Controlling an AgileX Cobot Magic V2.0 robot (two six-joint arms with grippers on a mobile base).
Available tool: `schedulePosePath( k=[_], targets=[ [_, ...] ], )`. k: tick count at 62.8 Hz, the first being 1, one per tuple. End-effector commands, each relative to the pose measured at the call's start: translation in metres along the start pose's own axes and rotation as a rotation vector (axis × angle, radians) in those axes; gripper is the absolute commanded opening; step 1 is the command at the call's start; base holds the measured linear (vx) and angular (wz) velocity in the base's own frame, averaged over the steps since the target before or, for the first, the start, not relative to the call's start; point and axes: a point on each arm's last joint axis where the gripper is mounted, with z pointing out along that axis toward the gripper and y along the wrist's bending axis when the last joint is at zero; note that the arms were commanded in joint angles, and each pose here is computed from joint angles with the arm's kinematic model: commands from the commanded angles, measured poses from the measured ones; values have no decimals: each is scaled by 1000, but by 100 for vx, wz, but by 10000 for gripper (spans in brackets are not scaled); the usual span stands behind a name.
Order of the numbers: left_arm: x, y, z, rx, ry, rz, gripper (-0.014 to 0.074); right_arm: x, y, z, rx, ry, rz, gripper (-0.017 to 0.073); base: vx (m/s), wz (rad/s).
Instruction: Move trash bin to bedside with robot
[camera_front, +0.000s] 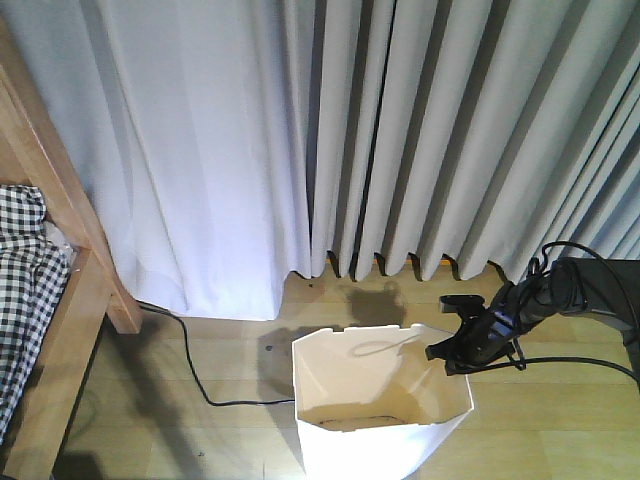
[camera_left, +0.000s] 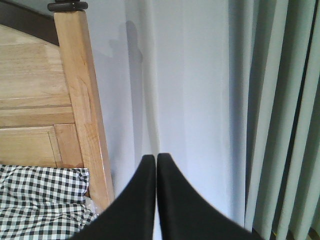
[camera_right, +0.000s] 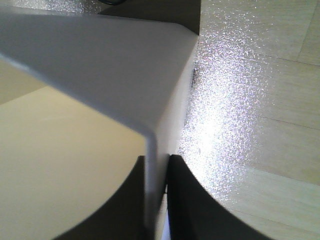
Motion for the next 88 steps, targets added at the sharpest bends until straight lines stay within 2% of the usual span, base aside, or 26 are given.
schedulePosePath(
  k=[1, 10, 19, 25, 36, 40, 46, 56, 63, 75, 88],
  targets=[
    [-14, 0, -2, 5, -99, -9, -6, -28, 5, -33, -9, -60, -33, 94, 0, 0],
    [-14, 0, -2, 5, -99, -9, -6, -27, 2, -33, 12, -52, -67, 256, 0, 0],
    [-14, 0, -2, 5, -99, -9, -6, -30, 0, -33, 39, -82, -67, 437, 0, 0],
    [-14, 0, -2, 5, -99, -9, -6, -31, -1, -33, 44, -88, -66, 502, 0, 0],
    [-14, 0, -2, 5, -99, -9, -6, -30, 1, -33, 28, -80, -50, 511, 0, 0],
    [-14, 0, -2, 5, -99, -9, -6, -32, 2, -39, 24, -73, -70, 511, 0, 0],
    [-14, 0, -2, 5, -99, -9, -6, -35, 1, -48, 23, -82, -55, 511, 0, 0],
    [-14, 0, -2, 5, -99, -9, -6, -28, 3, -73, 73, -136, -14, 511, 0, 0],
    [-14, 0, -2, 5, -99, -9, -6, -17, 8, -96, 110, -148, -45, 511, 0, 0],
    [-14, 0, -2, 5, -99, -9, -6, 0, 25, -159, 134, -180, -88, 511, 0, 0],
    [-14, 0, -2, 5, -99, -9, -6, 22, 50, -260, 212, -347, -111, 511, 0, 0]
  ],
)
